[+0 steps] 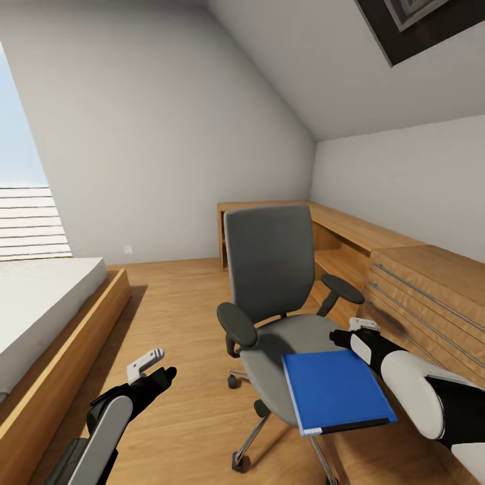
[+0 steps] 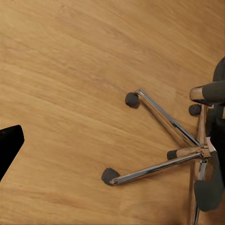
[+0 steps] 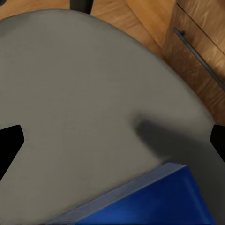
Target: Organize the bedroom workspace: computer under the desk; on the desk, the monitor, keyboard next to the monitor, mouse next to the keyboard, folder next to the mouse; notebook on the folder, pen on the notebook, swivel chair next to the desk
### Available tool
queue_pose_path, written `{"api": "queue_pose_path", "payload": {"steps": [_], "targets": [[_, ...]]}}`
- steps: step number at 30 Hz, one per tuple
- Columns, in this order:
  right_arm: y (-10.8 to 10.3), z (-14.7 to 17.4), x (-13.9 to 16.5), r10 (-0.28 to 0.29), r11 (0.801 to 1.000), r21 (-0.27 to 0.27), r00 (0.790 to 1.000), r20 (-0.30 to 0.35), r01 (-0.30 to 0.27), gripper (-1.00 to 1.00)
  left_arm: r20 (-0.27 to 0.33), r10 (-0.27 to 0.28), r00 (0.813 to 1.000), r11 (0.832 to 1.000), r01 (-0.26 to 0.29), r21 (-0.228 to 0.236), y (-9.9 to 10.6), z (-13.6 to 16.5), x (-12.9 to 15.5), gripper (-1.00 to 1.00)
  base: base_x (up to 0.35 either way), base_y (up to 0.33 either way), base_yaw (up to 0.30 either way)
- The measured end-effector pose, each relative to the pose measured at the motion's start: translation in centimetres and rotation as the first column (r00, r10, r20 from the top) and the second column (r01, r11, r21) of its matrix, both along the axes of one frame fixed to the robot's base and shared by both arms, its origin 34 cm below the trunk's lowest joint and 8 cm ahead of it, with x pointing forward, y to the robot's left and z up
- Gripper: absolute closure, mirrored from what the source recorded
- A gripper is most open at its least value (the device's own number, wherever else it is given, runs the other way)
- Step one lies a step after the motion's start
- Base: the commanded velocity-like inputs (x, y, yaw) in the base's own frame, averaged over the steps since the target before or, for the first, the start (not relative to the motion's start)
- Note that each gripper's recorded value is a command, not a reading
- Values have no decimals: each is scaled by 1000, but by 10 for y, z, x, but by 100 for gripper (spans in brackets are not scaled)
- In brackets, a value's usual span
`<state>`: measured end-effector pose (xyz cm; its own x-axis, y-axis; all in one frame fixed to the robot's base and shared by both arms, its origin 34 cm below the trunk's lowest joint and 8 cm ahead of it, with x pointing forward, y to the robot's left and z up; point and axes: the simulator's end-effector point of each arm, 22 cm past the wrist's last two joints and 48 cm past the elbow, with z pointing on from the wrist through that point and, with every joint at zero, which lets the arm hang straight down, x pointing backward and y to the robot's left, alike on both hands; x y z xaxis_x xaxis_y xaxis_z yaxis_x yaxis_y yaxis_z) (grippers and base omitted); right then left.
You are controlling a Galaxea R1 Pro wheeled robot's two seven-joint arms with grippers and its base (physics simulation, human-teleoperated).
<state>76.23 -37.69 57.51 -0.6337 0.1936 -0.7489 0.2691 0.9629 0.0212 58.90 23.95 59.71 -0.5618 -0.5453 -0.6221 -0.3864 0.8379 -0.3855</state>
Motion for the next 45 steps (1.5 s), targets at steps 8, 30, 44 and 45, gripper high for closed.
{"api": "queue_pose_path", "payload": {"steps": [8,30,44,45], "targets": [[6,6,6,7,1000,1,999,35,-7,-100,-4,0,1000,1000,0,0,0,-2,-1,-100,0,0,0],[26,22,21,30,999,8,995,92,-31,-100,-30,6,1000,1000,-6,8,3,-12,-4,-100,0,0,0],[24,34,27,28,1000,4,992,120,-28,-100,-32,7,999,1000,-6,9,3,-13,-4,-100,0,0,0],[24,34,27,28,1000,3,992,123,-28,-100,-32,7,999,1000,-6,9,3,-13,-4,-100,0,0,0]]}}
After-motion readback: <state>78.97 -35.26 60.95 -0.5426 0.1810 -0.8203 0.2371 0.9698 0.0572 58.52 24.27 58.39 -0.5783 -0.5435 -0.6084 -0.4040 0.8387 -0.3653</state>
